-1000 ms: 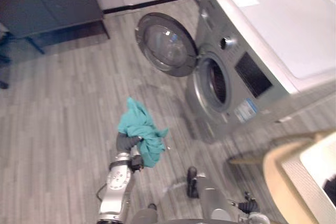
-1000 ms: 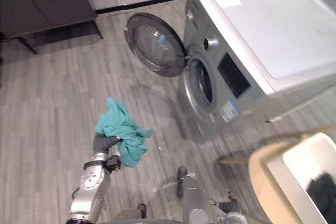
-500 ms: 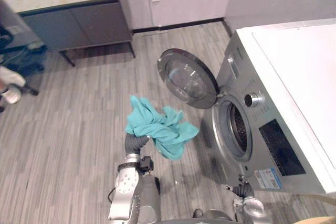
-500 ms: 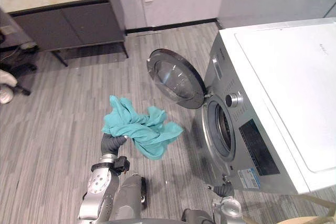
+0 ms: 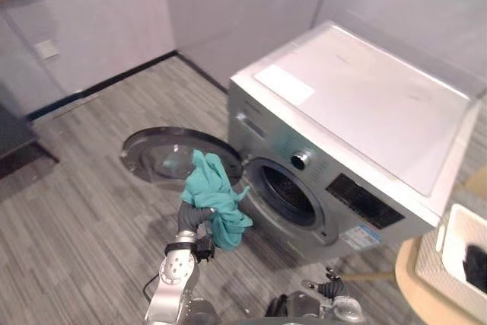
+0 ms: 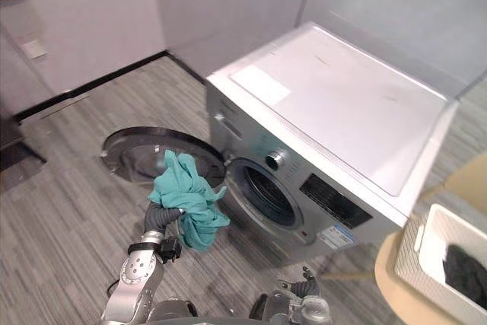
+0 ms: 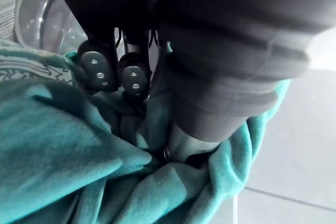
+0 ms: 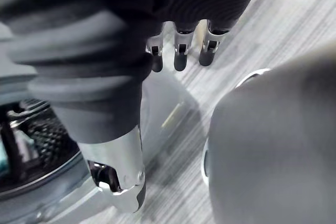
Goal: Pick up the laundry basket with both hands and put the clothes into the washing machine.
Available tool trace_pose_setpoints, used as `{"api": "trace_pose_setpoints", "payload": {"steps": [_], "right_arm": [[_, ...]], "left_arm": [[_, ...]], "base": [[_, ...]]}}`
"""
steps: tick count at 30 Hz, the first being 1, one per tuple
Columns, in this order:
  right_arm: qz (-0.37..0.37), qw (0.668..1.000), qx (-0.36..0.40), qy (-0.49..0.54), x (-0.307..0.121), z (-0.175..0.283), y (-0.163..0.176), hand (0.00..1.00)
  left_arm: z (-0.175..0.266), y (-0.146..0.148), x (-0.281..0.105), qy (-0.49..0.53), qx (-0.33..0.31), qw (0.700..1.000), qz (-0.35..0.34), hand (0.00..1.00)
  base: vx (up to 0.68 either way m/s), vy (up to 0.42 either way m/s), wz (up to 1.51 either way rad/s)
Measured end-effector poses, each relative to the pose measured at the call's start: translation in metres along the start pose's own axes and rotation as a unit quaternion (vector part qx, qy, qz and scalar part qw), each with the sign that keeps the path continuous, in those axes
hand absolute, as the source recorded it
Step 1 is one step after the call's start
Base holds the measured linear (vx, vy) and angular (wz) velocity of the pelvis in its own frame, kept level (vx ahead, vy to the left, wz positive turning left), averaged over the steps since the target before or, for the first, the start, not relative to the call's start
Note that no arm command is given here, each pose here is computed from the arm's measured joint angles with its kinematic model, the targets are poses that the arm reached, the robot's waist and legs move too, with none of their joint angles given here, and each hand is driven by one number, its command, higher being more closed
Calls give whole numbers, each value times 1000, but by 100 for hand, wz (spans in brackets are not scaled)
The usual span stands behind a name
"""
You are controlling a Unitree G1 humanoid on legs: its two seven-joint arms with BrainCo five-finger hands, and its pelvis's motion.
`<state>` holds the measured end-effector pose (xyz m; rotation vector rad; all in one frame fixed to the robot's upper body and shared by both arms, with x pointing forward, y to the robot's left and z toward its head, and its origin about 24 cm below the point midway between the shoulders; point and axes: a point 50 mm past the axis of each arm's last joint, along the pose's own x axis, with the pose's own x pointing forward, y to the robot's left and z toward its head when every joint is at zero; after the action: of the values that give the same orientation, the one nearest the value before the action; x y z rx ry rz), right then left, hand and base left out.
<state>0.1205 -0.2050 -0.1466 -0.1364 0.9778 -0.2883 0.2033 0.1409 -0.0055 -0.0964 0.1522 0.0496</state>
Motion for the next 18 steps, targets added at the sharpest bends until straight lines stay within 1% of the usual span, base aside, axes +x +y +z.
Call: {"api": "trace_pose_setpoints", "payload": {"steps": [4,6,9,12,14,18], "right_arm": [[-14,1000,4,10,-1,-8,-9,0],[-18,1000,7,4,0,-3,-10,0],[-31,1000,5,3,5,4,-16,0],[-37,999,7,12,5,0,-20,0],[-25,999,18,24,2,-7,-8,0],[-29,999,27,34,0,-14,-9,0]], "left_arm": [[-3,-2,-1,7,-2,1000,-2,100],[-4,-1,0,7,0,1000,-6,100],[-11,-1,-1,22,1,1000,-7,100],[-14,2,-2,28,3,1000,2,100],[-16,12,-1,34,25,999,2,100],[-16,14,-2,35,29,999,2,100]], "base": [[201,-96,-52],[153,6,-88],[217,138,-89],[221,259,-82],[144,130,-33],[78,123,-7]]}}
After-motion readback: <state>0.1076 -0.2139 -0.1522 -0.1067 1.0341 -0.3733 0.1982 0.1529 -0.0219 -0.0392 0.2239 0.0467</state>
